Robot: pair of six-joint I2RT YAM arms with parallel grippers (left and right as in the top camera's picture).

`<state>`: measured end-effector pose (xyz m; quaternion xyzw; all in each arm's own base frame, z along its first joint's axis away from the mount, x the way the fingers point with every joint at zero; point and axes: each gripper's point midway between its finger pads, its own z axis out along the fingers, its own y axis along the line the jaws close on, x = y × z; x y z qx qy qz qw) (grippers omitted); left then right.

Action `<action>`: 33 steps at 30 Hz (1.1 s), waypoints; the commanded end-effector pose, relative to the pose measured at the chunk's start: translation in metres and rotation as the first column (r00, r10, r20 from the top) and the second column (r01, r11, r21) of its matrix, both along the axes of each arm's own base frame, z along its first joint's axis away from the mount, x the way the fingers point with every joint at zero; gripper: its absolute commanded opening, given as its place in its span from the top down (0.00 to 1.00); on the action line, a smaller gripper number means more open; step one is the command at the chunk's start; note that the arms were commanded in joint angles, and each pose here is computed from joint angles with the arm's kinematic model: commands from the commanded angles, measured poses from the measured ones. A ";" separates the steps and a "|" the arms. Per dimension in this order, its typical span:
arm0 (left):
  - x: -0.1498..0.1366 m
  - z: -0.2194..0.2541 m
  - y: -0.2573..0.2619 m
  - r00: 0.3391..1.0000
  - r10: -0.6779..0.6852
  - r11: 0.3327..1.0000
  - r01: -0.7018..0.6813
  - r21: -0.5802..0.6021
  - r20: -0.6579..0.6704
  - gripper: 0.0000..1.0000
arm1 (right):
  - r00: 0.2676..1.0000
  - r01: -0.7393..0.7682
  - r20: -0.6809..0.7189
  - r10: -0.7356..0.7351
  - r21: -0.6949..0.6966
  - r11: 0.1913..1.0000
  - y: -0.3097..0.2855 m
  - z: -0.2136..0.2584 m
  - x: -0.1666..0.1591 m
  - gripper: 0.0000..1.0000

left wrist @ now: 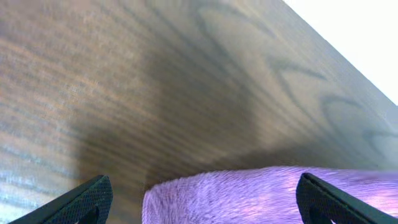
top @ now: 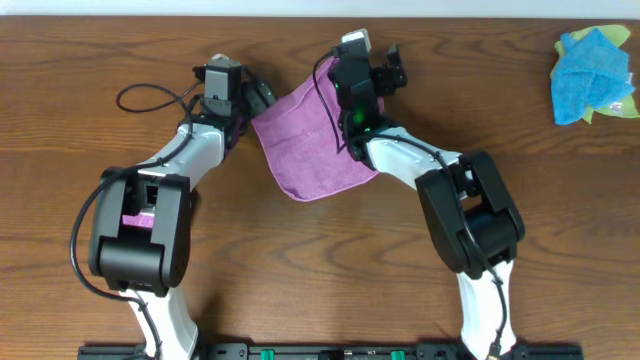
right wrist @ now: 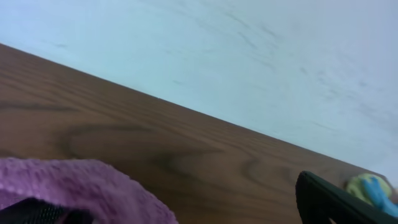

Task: Fold the cloth

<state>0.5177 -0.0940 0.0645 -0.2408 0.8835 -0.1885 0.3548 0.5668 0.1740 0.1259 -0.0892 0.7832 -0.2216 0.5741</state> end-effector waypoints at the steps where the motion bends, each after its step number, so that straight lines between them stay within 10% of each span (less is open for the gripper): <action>1: 0.012 0.029 0.006 0.998 0.005 1.000 -0.007 0.023 0.060 0.04 | 0.999 0.036 -0.001 -0.036 -0.042 0.998 0.001 -0.001 -0.006 0.01; 33: -0.022 0.071 0.009 0.999 -0.036 0.998 0.035 0.057 0.016 0.05 | 0.973 0.222 -0.025 -0.231 -0.186 0.957 -0.002 0.040 -0.063 0.01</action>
